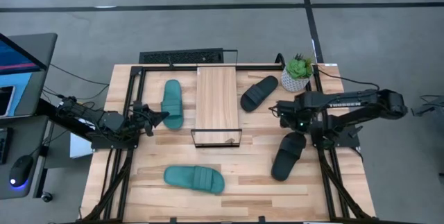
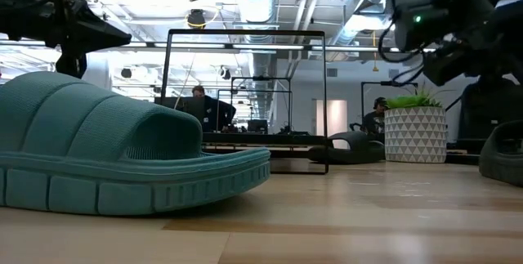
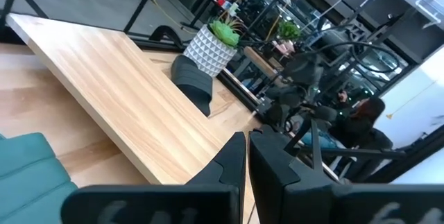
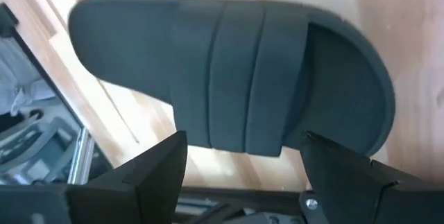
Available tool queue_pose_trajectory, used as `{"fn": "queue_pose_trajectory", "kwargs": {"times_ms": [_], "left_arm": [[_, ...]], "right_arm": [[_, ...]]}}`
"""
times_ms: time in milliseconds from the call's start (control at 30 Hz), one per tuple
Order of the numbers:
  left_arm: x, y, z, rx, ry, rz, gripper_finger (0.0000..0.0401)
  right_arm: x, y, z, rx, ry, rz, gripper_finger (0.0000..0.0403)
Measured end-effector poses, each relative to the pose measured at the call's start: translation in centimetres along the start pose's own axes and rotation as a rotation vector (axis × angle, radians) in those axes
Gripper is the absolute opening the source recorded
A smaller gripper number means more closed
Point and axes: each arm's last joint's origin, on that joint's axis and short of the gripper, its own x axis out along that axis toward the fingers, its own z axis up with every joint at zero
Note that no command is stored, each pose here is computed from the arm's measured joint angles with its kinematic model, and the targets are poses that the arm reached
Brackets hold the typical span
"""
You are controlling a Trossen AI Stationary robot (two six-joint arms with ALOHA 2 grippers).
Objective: Pick and place slides into the shelf
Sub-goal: Put the bottom black slides on the shelf
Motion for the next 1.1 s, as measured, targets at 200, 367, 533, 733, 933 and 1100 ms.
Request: {"fn": "queue_pose_trajectory", "kwargs": {"times_ms": [200, 367, 533, 733, 933, 1100], "left_arm": [[0.0, 0.0, 0.0, 0.0, 0.0, -0.001, 0.0006], [0.0, 0.0, 0.0, 0.0, 0.001, -0.001, 0.0006], [0.0, 0.0, 0.0, 0.0, 0.001, 0.0, 0.0006], [0.0, 0.0, 0.0, 0.001, 0.001, 0.0, 0.0006], [0.0, 0.0, 0.0, 0.004, 0.001, 0.001, 0.0006], [0.0, 0.0, 0.0, 0.008, 0.001, 0.001, 0.0006]], "right_arm": [[0.7, -0.6, 0.8, 0.007, 0.063, 0.034, 0.0272], [1.2, -0.9, 1.4, 0.02, 0.095, 0.043, 0.0272], [1.6, -1.0, 1.9, 0.022, 0.099, 0.042, 0.0272], [1.8, -1.1, 2.3, 0.012, 0.082, 0.044, 0.0272], [1.8, -1.1, 2.4, 0.008, 0.078, 0.045, 0.0262], [1.8, -1.0, 2.4, 0.001, 0.079, 0.066, 0.0209]]}}
